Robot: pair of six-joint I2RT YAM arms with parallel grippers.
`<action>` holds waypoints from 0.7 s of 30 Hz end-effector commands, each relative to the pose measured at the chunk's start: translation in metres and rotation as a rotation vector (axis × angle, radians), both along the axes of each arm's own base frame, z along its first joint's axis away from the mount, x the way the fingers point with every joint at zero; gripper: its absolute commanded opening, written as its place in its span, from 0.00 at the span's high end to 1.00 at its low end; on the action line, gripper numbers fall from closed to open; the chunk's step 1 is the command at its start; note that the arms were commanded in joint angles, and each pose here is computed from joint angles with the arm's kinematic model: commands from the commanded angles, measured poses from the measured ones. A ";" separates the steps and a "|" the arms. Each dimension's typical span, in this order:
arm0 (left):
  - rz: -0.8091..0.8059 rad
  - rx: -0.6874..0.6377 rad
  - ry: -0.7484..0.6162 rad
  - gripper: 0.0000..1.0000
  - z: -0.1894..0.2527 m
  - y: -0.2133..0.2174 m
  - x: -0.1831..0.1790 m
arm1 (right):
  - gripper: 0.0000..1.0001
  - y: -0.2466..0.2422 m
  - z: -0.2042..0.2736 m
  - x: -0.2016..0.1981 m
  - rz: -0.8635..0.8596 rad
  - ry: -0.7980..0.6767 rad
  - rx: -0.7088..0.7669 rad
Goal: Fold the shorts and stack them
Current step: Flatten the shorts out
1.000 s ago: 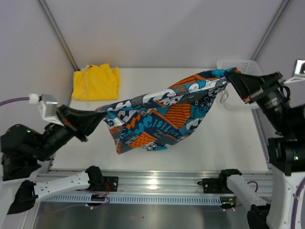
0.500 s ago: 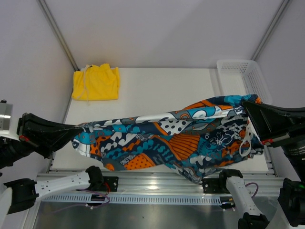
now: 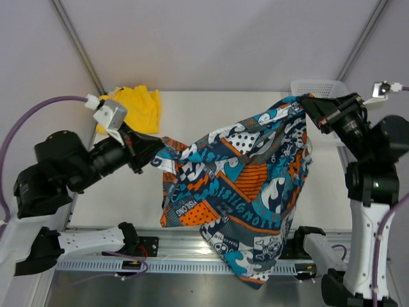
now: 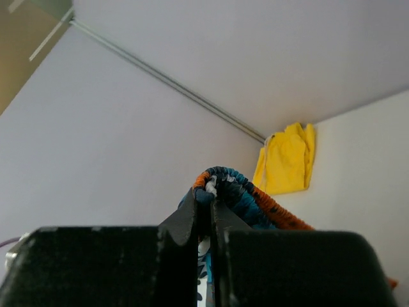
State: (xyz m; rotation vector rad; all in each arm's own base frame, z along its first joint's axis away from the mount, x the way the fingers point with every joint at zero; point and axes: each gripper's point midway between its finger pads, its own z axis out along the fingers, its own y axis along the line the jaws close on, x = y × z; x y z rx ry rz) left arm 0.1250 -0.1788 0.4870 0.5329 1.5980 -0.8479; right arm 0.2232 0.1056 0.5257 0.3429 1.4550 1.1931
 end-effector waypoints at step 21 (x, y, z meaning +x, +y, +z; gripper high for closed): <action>0.018 -0.153 -0.190 1.00 0.051 0.034 0.024 | 1.00 0.032 0.045 -0.009 0.084 -0.216 -0.024</action>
